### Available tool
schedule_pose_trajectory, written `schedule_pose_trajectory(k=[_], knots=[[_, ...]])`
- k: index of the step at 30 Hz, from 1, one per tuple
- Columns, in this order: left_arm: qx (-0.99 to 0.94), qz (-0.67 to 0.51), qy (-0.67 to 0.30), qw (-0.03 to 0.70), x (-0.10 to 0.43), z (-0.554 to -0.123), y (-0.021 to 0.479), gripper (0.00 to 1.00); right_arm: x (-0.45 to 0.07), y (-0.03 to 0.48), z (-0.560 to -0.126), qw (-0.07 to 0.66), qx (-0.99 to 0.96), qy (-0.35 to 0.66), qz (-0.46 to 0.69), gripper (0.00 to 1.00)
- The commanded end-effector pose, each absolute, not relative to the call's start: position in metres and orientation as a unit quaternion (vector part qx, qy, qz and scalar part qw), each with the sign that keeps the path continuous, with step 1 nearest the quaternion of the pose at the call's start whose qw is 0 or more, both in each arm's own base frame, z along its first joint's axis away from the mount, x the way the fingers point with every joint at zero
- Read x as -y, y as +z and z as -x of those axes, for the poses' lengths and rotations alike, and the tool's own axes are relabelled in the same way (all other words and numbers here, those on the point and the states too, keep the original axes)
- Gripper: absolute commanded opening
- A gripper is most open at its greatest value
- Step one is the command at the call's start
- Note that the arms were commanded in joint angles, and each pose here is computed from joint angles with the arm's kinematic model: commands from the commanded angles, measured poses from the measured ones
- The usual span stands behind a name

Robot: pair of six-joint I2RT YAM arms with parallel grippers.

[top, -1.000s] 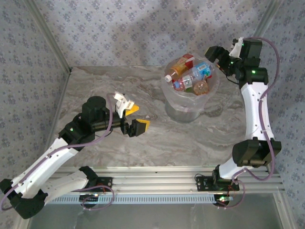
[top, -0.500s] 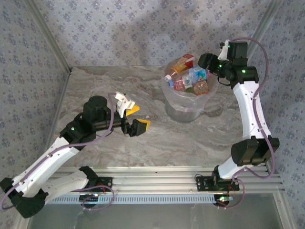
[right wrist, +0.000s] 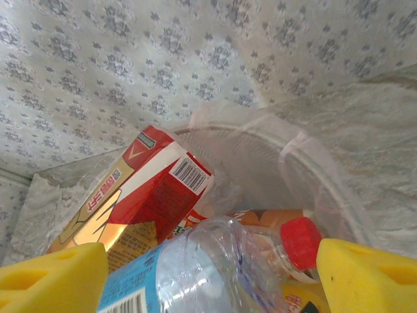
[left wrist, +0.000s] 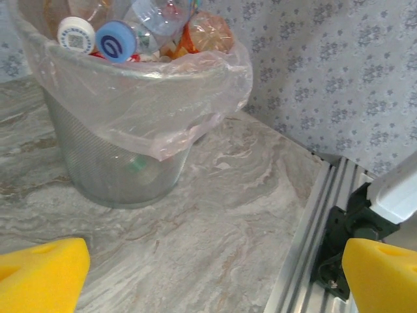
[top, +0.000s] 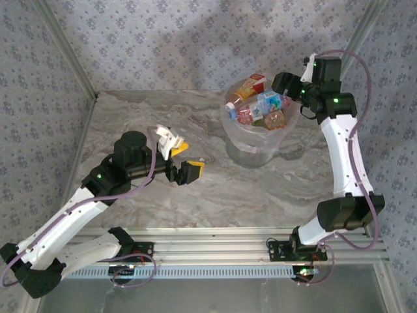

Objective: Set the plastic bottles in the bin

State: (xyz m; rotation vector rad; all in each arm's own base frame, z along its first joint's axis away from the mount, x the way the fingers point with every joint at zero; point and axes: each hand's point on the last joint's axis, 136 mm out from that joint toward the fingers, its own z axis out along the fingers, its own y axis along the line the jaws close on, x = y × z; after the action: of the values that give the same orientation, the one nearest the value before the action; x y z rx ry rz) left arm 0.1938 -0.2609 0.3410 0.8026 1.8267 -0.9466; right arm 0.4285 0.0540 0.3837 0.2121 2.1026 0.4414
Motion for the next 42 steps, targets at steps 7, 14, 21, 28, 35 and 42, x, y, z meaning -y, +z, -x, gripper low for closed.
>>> schedule_pose_trajectory(k=[7,14,21,28,35,42], knots=[[-0.739,-0.291,-0.308,0.525,0.236,-0.215,0.366,1.00,-0.033,0.421,-0.366,0.564,-0.816,0.125,-0.041,1.00],[-0.753,-0.277,-0.279,0.527,0.227,-0.222,0.356,1.00,-0.016,0.396,-0.317,0.583,-0.806,0.093,-0.053,1.00],[-0.774,-0.264,-0.252,0.518,0.217,-0.225,0.335,1.00,0.008,0.347,-0.283,0.599,-0.796,0.036,-0.083,1.00],[-0.791,-0.236,-0.218,0.521,0.201,-0.230,0.312,1.00,0.011,0.295,-0.268,0.602,-0.795,0.018,-0.067,1.00],[-0.813,-0.192,-0.126,0.535,0.171,-0.249,0.279,1.00,0.013,0.254,-0.280,0.606,-0.793,0.008,-0.062,1.00],[-0.826,-0.151,-0.067,0.540,0.146,-0.257,0.252,1.00,0.009,0.208,-0.292,0.620,-0.784,0.001,-0.033,1.00]])
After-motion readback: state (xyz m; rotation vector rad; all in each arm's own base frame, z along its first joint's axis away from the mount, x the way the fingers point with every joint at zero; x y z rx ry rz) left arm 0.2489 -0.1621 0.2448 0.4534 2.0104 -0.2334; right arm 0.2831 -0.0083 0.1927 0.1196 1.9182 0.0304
